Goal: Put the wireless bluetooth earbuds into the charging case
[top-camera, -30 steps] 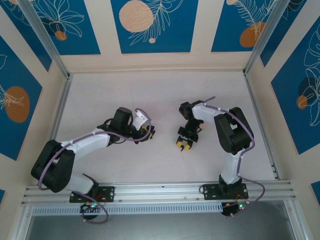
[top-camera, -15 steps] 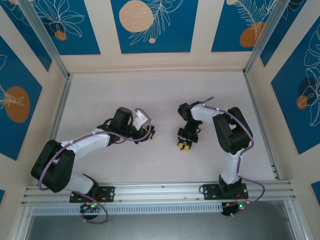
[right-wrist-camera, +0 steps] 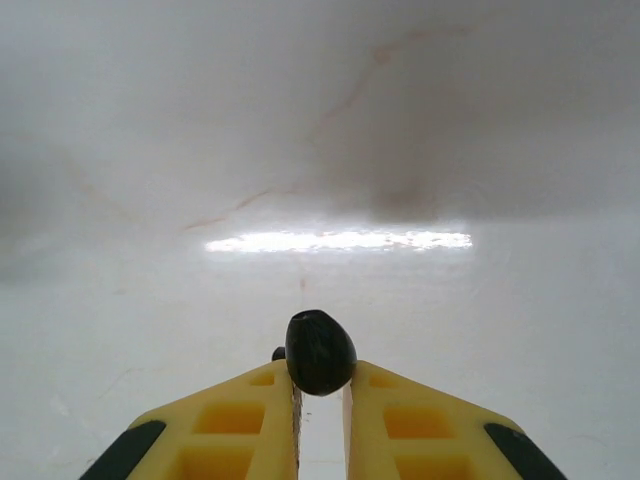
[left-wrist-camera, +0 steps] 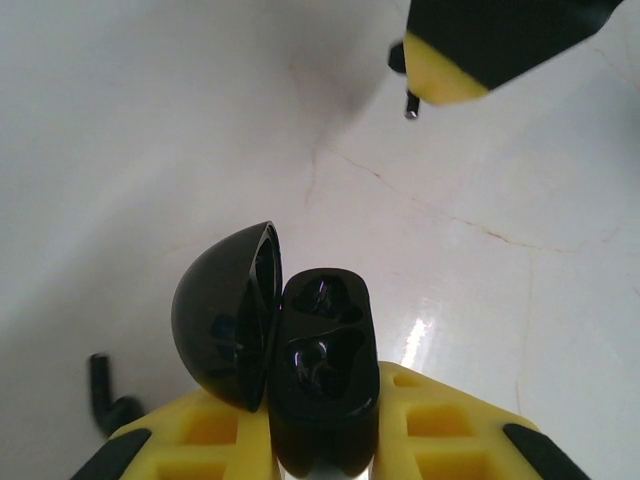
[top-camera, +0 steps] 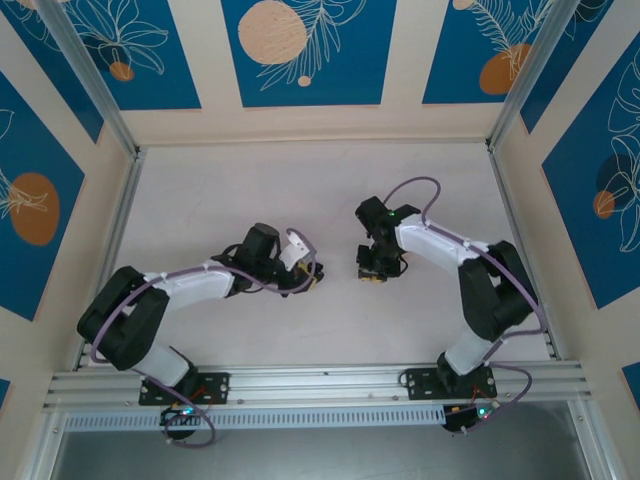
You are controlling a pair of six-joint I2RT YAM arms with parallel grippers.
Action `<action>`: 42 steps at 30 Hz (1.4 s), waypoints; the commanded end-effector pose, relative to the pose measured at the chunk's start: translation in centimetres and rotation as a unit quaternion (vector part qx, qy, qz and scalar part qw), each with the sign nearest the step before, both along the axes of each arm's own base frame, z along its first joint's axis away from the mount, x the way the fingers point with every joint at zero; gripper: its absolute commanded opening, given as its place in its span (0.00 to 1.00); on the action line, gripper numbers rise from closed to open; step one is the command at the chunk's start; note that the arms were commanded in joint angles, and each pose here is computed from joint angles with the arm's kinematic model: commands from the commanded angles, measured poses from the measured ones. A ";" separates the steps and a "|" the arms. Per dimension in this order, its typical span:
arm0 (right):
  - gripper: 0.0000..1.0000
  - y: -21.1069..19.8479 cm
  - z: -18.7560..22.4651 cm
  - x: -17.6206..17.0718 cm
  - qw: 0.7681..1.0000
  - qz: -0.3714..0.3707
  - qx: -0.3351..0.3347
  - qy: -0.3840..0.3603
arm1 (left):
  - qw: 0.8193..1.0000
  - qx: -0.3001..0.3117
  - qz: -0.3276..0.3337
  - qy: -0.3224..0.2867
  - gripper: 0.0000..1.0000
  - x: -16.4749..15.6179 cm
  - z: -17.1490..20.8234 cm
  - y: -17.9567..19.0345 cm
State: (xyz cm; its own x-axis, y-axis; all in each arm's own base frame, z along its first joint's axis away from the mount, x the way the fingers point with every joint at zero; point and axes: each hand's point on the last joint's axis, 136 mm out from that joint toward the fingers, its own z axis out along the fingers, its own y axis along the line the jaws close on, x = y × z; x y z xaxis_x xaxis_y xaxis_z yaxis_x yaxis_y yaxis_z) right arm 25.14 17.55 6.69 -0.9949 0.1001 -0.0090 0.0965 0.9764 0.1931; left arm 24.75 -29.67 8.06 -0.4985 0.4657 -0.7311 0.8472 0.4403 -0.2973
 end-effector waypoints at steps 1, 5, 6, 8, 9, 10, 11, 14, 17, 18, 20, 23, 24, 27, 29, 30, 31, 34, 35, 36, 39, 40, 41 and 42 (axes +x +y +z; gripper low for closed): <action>0.17 -0.2 0.9 0.5 0.998 0.040 0.002 -0.041 | 0.999 -0.025 -0.021 -0.004 0.21 -0.4 0.3 -1.2; 0.17 -0.7 0.8 -0.7 0.996 0.089 -0.007 -0.021 | 1.000 -0.015 -0.015 0.000 0.21 -0.5 -0.2 -0.7; 0.17 -1.1 0.6 -1.1 0.995 0.099 -0.010 -0.009 | 1.000 -0.014 -0.013 0.000 0.21 -0.6 -0.2 -0.7; 0.17 -1.5 0.3 -1.9 0.993 0.117 -0.011 0.015 | 1.000 -0.014 -0.009 0.004 0.21 -0.7 -0.3 -0.5; 0.17 -1.7 0.2 -2.3 0.992 0.124 -0.012 0.029 | 1.000 -0.014 -0.007 0.005 0.21 -0.8 -0.3 -0.4; 0.17 -1.9 0.1 -2.6 0.991 0.130 -0.015 0.039 | 1.000 -0.013 -0.005 0.005 0.21 -0.8 -0.3 -0.3; 0.17 -2.0 0.0 -3.0 0.989 0.137 -0.014 0.053 | 1.000 -0.013 -0.002 0.005 0.21 -0.9 -0.3 -0.2; 0.17 -2.0 -0.3 -3.7 0.985 0.150 -0.011 0.088 | 1.000 -0.011 0.002 0.004 0.21 -0.9 -0.2 0.0; 0.17 -2.6 -0.7 -3.6 0.983 0.143 -0.029 0.109 | 1.000 -0.002 0.010 0.004 0.21 -0.8 -0.2 0.4; 0.17 -2.6 -0.6 -3.4 0.984 0.136 -0.025 0.109 | 1.000 0.001 0.012 0.003 0.21 -0.8 -0.2 0.5; 0.19 -2.2 -0.2 -2.6 0.987 0.120 -0.003 0.104 | 1.000 0.007 0.015 0.001 0.21 -0.7 -0.2 0.8; 0.24 -2.5 0.5 -1.0 0.991 0.094 0.012 0.097 | 1.000 0.010 0.017 0.001 0.21 -0.6 0.0 1.0; 0.27 -2.8 0.6 -0.2 0.992 0.086 0.015 0.095 | 1.000 0.009 0.018 0.000 0.21 -0.5 0.1 1.0; 0.30 -3.5 0.2 1.6 0.993 0.070 0.008 0.097 | 1.000 0.010 0.023 -0.001 0.21 -0.2 0.2 1.1; 0.30 -3.7 -0.3 2.7 0.993 0.054 0.007 0.107 | 1.000 0.010 0.025 -0.002 0.21 -0.1 0.4 1.2; 0.31 -3.8 -0.5 3.1 0.993 0.042 0.006 0.115 | 1.000 0.011 0.028 -0.002 0.21 0.1 0.4 1.3; 0.33 -3.9 -0.6 3.4 0.992 0.031 0.003 0.122 | 0.999 0.011 0.030 -0.002 0.21 0.2 0.4 1.4; 0.34 -4.9 -1.3 3.9 0.987 -0.037 -0.013 0.158 | 0.999 0.012 0.034 -0.003 0.21 0.4 0.6 1.5; 0.34 -4.6 -1.4 4.1 0.984 -0.060 0.003 0.167 | 0.999 0.012 0.036 -0.003 0.22 0.5 0.6 1.6; 0.34 -4.3 -1.4 4.3 0.982 -0.082 0.020 0.170 | 0.999 0.012 0.038 -0.004 0.22 0.6 0.7 1.6; 0.34 -3.8 -1.2 4.8 0.977 -0.126 0.043 0.166 | 0.999 0.012 0.043 -0.003 0.22 0.8 0.7 1.9; 0.35 -3.8 -1.2 5.0 0.976 -0.136 0.048 0.164 | 0.999 0.012 0.043 -0.002 0.22 0.9 0.8 1.8; 0.36 -3.6 -1.2 5.1 0.975 -0.141 0.052 0.162 | 0.999 0.010 0.044 -0.001 0.21 1.0 0.8 1.9; 0.36 -3.4 -1.4 5.4 0.976 -0.138 0.057 0.159 | 0.999 0.009 0.043 -0.001 0.22 1.1 0.8 1.8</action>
State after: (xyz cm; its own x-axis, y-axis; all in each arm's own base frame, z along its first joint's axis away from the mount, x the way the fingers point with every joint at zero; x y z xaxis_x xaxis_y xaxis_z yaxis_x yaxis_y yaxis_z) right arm 30.47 12.93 4.57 -0.9126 0.2850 0.2932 0.3436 0.9233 0.1716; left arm 24.96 -27.69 7.11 -0.5489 0.4596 -0.6982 0.8048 0.5163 -0.2929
